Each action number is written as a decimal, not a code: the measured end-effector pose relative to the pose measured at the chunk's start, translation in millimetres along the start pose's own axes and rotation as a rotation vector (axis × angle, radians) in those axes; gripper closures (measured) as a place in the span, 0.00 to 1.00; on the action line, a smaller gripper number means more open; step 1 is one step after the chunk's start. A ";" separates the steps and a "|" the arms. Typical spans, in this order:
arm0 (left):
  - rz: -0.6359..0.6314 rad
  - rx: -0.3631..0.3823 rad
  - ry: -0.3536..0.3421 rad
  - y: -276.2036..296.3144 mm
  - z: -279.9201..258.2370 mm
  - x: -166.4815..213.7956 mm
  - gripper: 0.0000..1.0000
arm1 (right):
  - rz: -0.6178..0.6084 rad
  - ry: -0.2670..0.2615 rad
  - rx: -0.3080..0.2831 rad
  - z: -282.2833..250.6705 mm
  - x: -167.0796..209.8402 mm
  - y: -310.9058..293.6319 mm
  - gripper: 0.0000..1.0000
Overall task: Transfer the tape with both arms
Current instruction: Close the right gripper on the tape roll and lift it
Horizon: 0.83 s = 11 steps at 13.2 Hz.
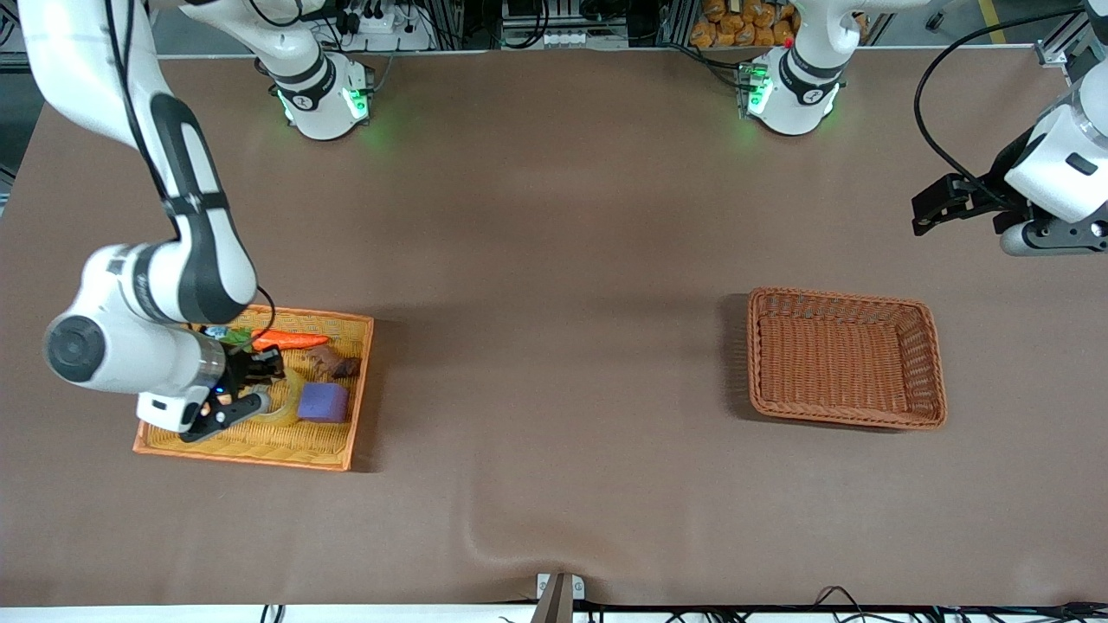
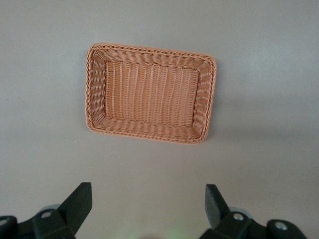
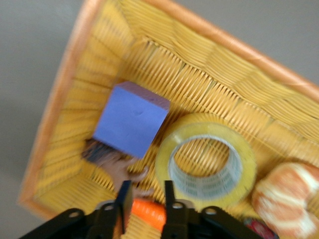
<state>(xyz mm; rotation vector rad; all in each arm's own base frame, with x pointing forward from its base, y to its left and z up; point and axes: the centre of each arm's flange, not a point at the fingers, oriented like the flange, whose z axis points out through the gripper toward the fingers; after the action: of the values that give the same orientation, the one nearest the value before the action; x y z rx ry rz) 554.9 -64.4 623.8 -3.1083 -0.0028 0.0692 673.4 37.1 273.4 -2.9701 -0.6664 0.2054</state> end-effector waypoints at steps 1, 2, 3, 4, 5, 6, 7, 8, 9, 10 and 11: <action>0.000 0.000 0.001 0.3 1.0 1.0 0.00 | 0.001 -0.012 0.002 21.4 1.9 1.9 0.51; 0.001 -0.001 0.005 0.6 1.8 2.5 0.00 | 0.003 -0.023 0.003 36.6 3.0 3.6 0.41; 0.000 -0.001 0.008 0.7 3.0 4.3 0.00 | 0.004 -0.027 0.003 44.9 3.7 5.0 0.41; 0.000 -0.002 0.010 0.4 5.0 6.5 0.00 | 0.005 -0.027 0.002 48.9 4.0 6.0 0.40; -0.002 -0.002 0.010 -0.1 7.3 8.6 0.00 | 0.006 -0.025 0.000 49.9 4.2 6.7 0.40; -0.003 -0.002 0.010 -0.5 9.6 10.8 0.00 | 0.006 -0.023 -0.001 49.8 4.1 7.2 0.40; -0.003 -0.003 0.012 -0.7 11.0 12.5 0.00 | 0.007 -0.021 -0.002 50.7 3.8 7.6 0.43; -0.004 -0.003 0.016 -0.8 11.4 13.6 0.00 | 0.008 -0.016 -0.005 53.0 3.2 7.9 0.43; -0.004 -0.004 0.019 -0.8 11.2 13.9 0.00 | 0.009 -0.013 -0.008 56.7 1.9 8.1 0.50; -0.004 -0.004 0.021 -0.7 10.9 14.1 0.00 | 0.009 -0.013 -0.009 60.5 0.3 8.3 0.60; -0.004 -0.004 0.021 -0.6 10.8 14.1 0.00 | 0.007 -0.013 -0.011 61.9 -0.7 8.9 0.74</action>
<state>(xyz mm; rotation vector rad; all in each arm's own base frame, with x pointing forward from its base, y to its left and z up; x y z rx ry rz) 568.5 -63.4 612.4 -3.1125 -0.0079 0.0360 667.2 32.4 211.4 -2.9850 -0.6608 0.2219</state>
